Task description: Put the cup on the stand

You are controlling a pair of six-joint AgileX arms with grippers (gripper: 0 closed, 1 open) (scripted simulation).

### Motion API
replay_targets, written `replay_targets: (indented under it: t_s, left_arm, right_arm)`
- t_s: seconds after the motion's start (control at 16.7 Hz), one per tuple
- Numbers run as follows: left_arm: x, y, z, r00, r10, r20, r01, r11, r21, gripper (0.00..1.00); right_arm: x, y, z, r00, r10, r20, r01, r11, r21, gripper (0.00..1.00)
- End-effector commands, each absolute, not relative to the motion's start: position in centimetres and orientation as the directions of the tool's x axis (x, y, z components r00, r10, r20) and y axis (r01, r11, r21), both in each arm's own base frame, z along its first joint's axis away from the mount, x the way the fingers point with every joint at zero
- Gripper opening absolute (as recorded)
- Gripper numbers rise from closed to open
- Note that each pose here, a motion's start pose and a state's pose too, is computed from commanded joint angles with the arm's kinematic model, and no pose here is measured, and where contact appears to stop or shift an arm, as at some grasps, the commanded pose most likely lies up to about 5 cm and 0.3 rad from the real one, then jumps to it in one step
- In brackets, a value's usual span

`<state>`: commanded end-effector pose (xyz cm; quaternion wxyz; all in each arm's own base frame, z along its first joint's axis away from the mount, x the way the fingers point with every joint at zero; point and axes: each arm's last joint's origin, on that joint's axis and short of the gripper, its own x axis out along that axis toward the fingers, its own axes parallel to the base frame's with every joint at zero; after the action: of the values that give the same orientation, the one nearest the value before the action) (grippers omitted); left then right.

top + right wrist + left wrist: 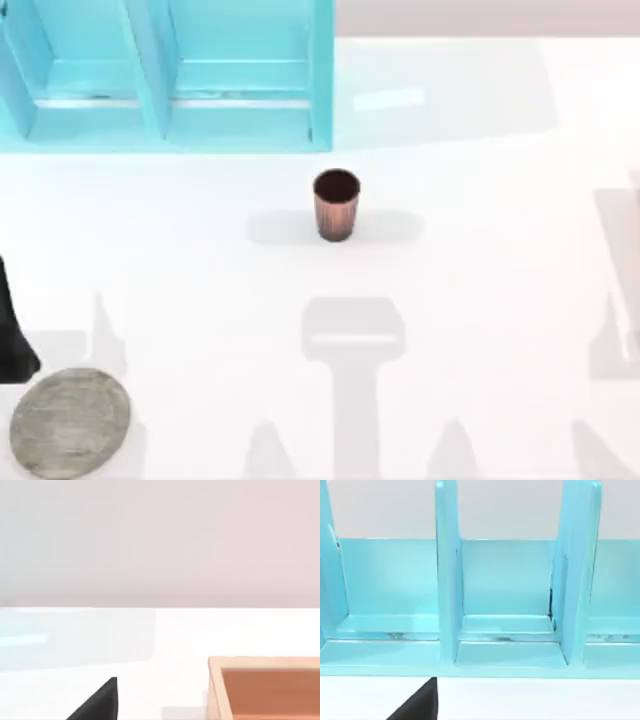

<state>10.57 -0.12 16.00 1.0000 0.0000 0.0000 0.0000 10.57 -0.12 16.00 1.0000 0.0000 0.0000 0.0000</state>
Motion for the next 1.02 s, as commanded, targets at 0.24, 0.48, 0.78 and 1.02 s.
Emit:
replay_targets:
  t_s: [0.24,0.48,0.78,1.02]
  left_arm:
    - [10.6,-0.2,16.5,1.000,-0.008,-0.020,0.008,1.000,0.024,1.00]
    - [10.9,-0.7,20.0,0.988,-0.063,-0.144,0.087,0.982,0.167,1.00]
    - [14.5,-2.4,28.6,0.901,-0.178,-0.397,0.343,0.852,0.395,1.00]
    - [22.0,-5.4,34.9,0.741,-0.261,-0.619,0.616,0.631,0.471,1.00]
  right_arm:
    - [10.6,-0.1,16.0,1.000,0.000,0.000,0.000,1.000,0.000,1.00]
    - [10.6,-0.1,16.0,1.000,0.000,0.000,0.000,1.000,0.000,1.00]
    - [10.6,-0.1,16.0,1.000,0.000,0.000,0.000,1.000,0.000,1.00]
    - [10.6,-0.1,16.0,1.000,0.000,0.000,0.000,1.000,0.000,1.00]
